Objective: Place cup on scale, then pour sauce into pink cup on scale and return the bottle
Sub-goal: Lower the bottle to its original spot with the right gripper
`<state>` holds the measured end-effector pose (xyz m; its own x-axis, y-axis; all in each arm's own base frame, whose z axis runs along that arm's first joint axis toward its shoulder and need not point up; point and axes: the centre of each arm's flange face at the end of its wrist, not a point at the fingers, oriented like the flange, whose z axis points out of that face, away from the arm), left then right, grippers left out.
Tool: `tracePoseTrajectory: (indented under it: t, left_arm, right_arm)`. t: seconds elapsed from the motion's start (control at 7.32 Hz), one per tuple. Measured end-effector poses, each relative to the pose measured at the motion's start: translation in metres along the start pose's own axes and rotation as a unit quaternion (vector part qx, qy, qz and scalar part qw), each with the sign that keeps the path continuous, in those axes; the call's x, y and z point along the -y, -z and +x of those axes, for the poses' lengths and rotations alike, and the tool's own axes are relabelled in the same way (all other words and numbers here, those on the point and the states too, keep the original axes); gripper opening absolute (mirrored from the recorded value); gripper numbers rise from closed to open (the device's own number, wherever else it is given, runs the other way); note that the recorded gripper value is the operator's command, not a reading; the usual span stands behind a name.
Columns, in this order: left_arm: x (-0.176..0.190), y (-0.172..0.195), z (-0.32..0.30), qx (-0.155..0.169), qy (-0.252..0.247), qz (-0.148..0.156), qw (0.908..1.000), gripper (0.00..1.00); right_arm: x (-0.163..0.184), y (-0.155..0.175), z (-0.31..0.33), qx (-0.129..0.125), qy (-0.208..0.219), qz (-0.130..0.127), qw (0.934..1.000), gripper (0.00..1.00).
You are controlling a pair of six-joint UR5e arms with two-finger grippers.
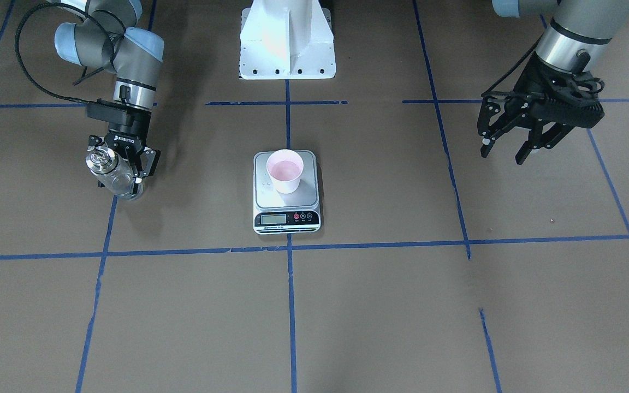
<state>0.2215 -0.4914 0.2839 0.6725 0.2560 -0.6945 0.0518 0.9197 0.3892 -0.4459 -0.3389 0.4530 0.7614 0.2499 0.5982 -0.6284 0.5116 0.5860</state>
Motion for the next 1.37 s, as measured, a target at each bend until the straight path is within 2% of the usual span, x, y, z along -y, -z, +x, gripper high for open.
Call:
tracePoseTrajectory:
  t: [0.14,0.27,0.41,0.96,1.37]
  left_arm:
    - [0.0000,0.0002,0.0001,0.000,0.000,0.000,1.0000,0.65]
    - [0.0000,0.0003,0.0002,0.000,0.000,0.000,1.0000,0.65]
    - [0.0001,0.0004,0.0000,0.000,0.000,0.000,1.0000,0.65]
    - [0.0016,0.0048,-0.0011,0.000,0.001,0.004,1.0000,0.65]
    - [0.0032,0.0092,-0.0031,0.000,0.002,0.008,1.0000,0.65]
  right_arm:
    - [-0.0002,-0.0001,0.0001,0.000,-0.001,-0.001,1.0000,0.00]
    - [-0.0007,-0.0004,0.0004,-0.001,-0.002,-0.001,1.0000,0.34]
    - [-0.0011,-0.0006,0.0006,-0.001,-0.002,-0.003,1.0000,0.99]
    - [-0.0033,-0.0013,0.0007,-0.002,-0.016,-0.005,0.9999,1.00]
    - [0.0020,0.0081,-0.0025,0.008,-0.024,-0.005,0.9997,1.00]
